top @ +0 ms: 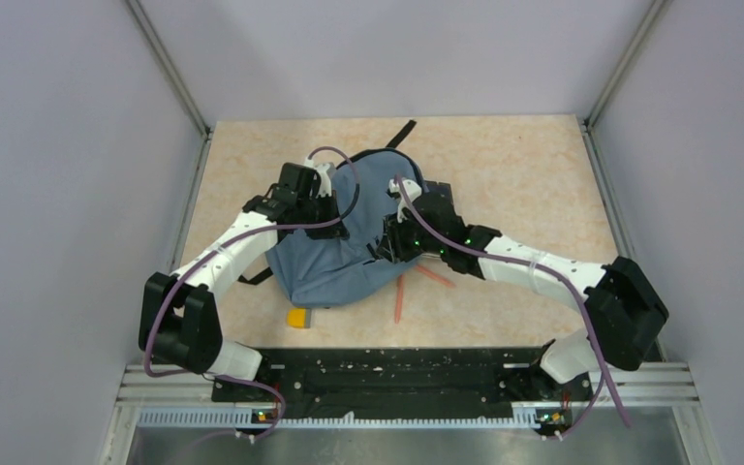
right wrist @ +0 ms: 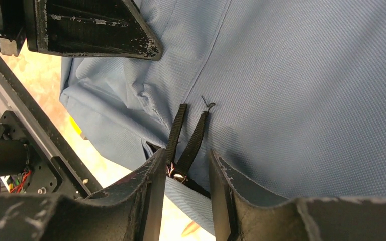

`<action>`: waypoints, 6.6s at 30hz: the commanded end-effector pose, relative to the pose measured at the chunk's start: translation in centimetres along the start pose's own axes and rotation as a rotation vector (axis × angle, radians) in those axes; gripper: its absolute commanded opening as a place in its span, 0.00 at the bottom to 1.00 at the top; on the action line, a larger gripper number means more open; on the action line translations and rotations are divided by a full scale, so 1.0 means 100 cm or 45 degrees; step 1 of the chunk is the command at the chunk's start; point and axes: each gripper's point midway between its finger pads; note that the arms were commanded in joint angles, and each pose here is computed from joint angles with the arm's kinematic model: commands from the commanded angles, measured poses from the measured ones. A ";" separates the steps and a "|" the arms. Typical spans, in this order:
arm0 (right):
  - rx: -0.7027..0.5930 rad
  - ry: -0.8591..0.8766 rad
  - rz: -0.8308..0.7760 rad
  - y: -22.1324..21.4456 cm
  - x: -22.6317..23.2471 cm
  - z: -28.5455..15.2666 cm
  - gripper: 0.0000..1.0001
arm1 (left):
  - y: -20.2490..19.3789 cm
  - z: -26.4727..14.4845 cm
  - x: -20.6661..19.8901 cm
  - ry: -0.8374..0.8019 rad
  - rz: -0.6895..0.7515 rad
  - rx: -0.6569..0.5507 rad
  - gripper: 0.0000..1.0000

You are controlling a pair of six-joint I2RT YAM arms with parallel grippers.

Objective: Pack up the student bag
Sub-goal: Unzip the student bag at the center of the board.

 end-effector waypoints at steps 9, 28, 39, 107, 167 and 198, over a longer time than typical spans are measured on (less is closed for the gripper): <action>-0.012 -0.049 -0.054 0.011 0.012 0.013 0.33 | 0.015 -0.007 -0.008 -0.021 0.054 -0.068 0.00; -0.029 -0.203 -0.054 0.008 -0.004 0.015 0.25 | 0.015 -0.009 -0.008 -0.017 0.063 -0.075 0.00; -0.053 -0.251 -0.036 0.011 -0.010 0.008 0.42 | 0.015 -0.009 -0.007 -0.014 0.063 -0.071 0.00; -0.250 -0.367 -0.239 0.028 -0.002 -0.014 0.00 | 0.024 -0.020 0.000 0.063 0.108 -0.129 0.00; -0.501 -0.390 -0.315 0.116 -0.038 -0.069 0.22 | 0.033 -0.031 0.017 0.220 0.139 -0.159 0.00; 0.019 -0.638 -0.844 0.049 -0.056 -0.020 0.49 | 0.033 -0.036 0.011 0.187 0.151 -0.164 0.00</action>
Point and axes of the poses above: each gripper's point midway between its finger pads, its own z axis out along the fingers, its own x axis along the line the jaws close on, y = z × x, and after that the axes turned 1 degree about -z, right-handed
